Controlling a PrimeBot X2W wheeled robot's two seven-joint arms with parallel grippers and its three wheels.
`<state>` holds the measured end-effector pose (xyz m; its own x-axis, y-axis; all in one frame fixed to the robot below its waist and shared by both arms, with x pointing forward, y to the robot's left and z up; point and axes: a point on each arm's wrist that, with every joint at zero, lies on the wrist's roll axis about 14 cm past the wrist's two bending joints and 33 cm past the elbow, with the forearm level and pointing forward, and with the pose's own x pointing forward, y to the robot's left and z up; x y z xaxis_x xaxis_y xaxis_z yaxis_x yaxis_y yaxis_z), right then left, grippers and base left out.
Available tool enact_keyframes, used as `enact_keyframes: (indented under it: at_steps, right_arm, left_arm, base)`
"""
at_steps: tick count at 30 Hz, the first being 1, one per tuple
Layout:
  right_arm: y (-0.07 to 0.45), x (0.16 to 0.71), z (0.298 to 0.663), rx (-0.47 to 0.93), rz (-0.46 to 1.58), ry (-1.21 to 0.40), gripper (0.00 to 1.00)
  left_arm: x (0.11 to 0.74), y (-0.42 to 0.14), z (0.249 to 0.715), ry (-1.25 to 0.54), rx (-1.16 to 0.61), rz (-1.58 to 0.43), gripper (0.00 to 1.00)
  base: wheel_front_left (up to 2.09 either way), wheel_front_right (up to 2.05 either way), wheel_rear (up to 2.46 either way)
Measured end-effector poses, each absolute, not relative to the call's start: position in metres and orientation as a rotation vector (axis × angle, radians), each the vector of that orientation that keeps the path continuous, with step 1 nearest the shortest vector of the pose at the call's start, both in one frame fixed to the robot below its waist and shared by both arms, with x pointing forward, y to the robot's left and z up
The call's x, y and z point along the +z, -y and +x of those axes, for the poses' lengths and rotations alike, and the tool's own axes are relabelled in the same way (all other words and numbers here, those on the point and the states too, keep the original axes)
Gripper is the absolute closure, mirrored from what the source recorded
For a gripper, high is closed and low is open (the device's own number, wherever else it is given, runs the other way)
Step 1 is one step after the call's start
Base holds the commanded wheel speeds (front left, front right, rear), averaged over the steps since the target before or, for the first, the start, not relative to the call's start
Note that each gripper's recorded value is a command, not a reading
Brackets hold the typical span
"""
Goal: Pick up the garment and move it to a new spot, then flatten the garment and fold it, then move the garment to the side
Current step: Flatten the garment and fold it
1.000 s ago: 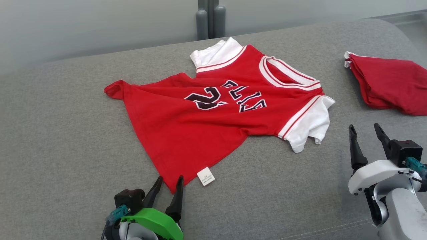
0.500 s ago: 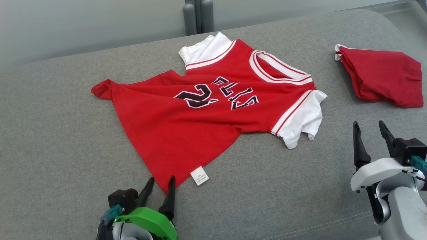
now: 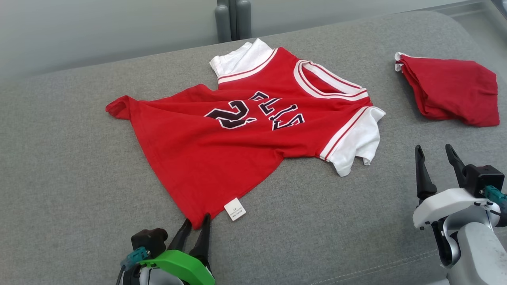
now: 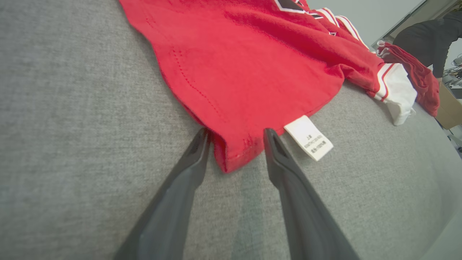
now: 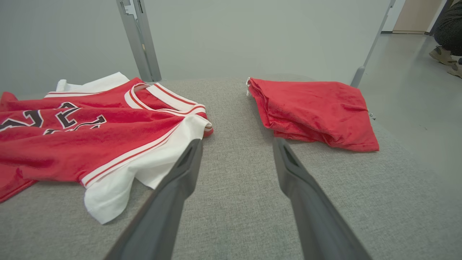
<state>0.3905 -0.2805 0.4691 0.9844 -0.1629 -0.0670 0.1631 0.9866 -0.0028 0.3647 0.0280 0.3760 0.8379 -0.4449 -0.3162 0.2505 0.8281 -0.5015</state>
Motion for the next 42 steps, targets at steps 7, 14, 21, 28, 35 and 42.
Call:
enact_keyframes:
  at_steps: [7, 14, 21, 28, 35, 42]
  right_arm:
    - [0.286, 0.467, 0.388, -0.173, 0.002, -0.075, 0.0]
    - [0.279, 0.458, 0.387, -0.158, 0.015, -0.101, 0.0]
    - [0.253, 0.439, 0.391, -0.097, 0.044, -0.155, 0.0]
    - [0.22, 0.418, 0.396, -0.015, 0.071, -0.223, 0.0]
    - [0.206, 0.406, 0.387, 0.039, 0.088, -0.261, 0.0]
    - [0.179, 0.391, 0.367, 0.126, 0.123, -0.315, 0.0]
  left_arm:
    - [0.378, -0.026, 0.373, -0.439, -0.383, -0.47, 1.0]
    - [0.385, -0.064, 0.386, -0.378, -0.285, -0.416, 1.0]
    - [0.385, -0.126, 0.383, -0.342, -0.145, -0.325, 1.0]
    - [0.383, -0.153, 0.379, -0.335, -0.077, -0.291, 0.81]
    - [0.393, -0.146, 0.381, -0.302, -0.089, -0.293, 0.0]
    - [0.4, -0.141, 0.374, -0.275, -0.104, -0.302, 0.0]
  base:
    - [0.0, 0.0, 0.0]
    - [0.0, 0.0, 0.0]
    - [0.0, 0.0, 0.0]
    - [0.0, 0.0, 0.0]
    - [0.0, 0.0, 0.0]
    - [0.0, 0.0, 0.0]
